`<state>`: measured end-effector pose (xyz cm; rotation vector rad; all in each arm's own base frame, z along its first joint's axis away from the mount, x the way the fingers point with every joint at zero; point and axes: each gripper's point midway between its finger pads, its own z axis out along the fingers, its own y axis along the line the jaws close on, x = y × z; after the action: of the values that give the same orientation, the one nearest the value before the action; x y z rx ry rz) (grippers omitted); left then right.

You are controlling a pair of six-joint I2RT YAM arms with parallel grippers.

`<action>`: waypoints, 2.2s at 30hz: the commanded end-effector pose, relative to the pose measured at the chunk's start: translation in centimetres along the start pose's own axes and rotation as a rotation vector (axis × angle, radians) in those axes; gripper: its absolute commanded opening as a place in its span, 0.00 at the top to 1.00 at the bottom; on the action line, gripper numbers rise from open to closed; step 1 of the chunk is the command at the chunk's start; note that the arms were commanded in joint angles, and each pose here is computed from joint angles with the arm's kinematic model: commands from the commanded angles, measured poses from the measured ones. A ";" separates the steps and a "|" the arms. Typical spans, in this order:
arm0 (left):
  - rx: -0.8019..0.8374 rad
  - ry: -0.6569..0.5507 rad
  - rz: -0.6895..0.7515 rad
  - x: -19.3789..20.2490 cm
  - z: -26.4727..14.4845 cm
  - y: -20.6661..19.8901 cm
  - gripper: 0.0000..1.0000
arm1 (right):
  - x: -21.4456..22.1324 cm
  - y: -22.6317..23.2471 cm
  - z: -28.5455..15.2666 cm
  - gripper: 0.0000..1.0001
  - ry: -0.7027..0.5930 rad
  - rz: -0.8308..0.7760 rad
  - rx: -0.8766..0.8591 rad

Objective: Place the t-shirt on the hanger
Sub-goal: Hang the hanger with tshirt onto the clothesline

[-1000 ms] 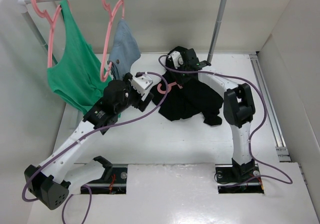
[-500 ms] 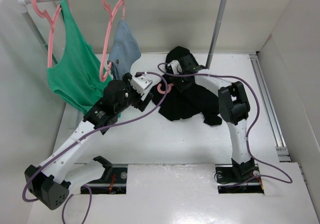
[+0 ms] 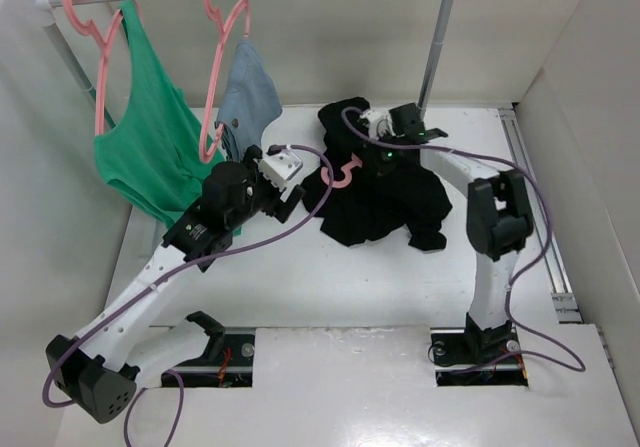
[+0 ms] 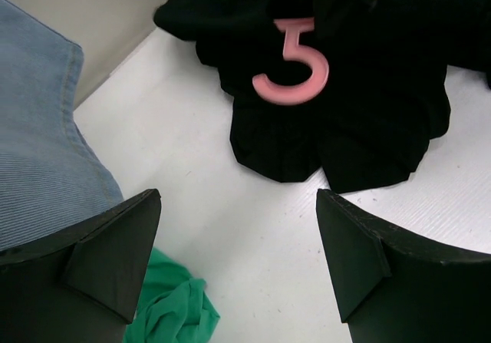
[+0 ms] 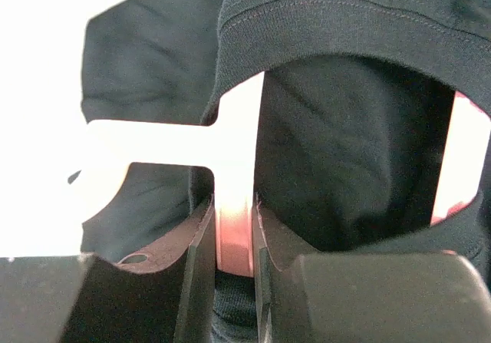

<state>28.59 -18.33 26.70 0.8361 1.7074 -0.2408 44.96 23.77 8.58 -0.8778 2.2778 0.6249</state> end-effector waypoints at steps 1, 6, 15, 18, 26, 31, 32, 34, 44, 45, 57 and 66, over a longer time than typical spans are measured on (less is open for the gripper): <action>-0.020 -0.120 0.016 -2.8 -0.9 0.6 0.21 | -8.6 4.9 -7.5 1.00 -0.324 -0.065 -0.208; -0.003 -0.229 0.061 -4.7 -2.1 0.3 0.22 | -10.9 8.8 -13.0 1.00 -0.440 -0.094 -0.320; 0.078 -0.547 0.447 -12.9 -5.2 -0.8 0.21 | -11.8 12.7 -19.1 1.00 -0.513 -0.121 -0.361; 0.215 -0.610 0.617 -14.2 -6.0 -3.6 0.21 | -11.8 13.3 -19.6 1.00 -0.519 -0.120 -0.361; 0.329 -0.649 0.904 -14.8 -3.7 -7.2 0.21 | -11.9 15.1 -18.4 1.00 -0.521 -0.119 -0.362; 0.384 -0.515 1.066 -12.6 -0.4 -8.5 0.22 | -11.9 15.8 -17.8 1.00 -0.515 -0.112 -0.384; 0.384 -0.486 1.064 -12.3 0.2 -8.3 0.22 | -11.9 16.0 -17.6 1.00 -0.514 -0.114 -0.383; 0.359 -0.429 1.065 -12.1 1.5 -7.5 0.26 | -12.0 16.2 -18.0 1.00 -0.521 -0.120 -0.382; 0.211 -0.346 1.090 -12.8 2.9 -4.6 1.00 | -12.1 16.6 -18.0 1.00 -0.525 -0.129 -0.389; 0.205 -0.353 1.080 -13.0 2.9 -4.6 1.00 | -12.1 16.6 -17.9 1.00 -0.526 -0.137 -0.387; 0.401 -0.253 0.875 -12.8 2.8 -5.4 1.00 | -8.6 11.7 -17.8 0.14 -0.306 -0.370 -0.067; 0.451 -0.229 0.883 -11.8 3.4 -5.7 1.00 | -7.2 11.5 -22.6 0.08 -0.322 -0.555 0.075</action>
<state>29.26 -28.77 32.02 1.7703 1.0382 -0.0909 33.49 21.61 30.24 -1.1244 1.7508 0.4977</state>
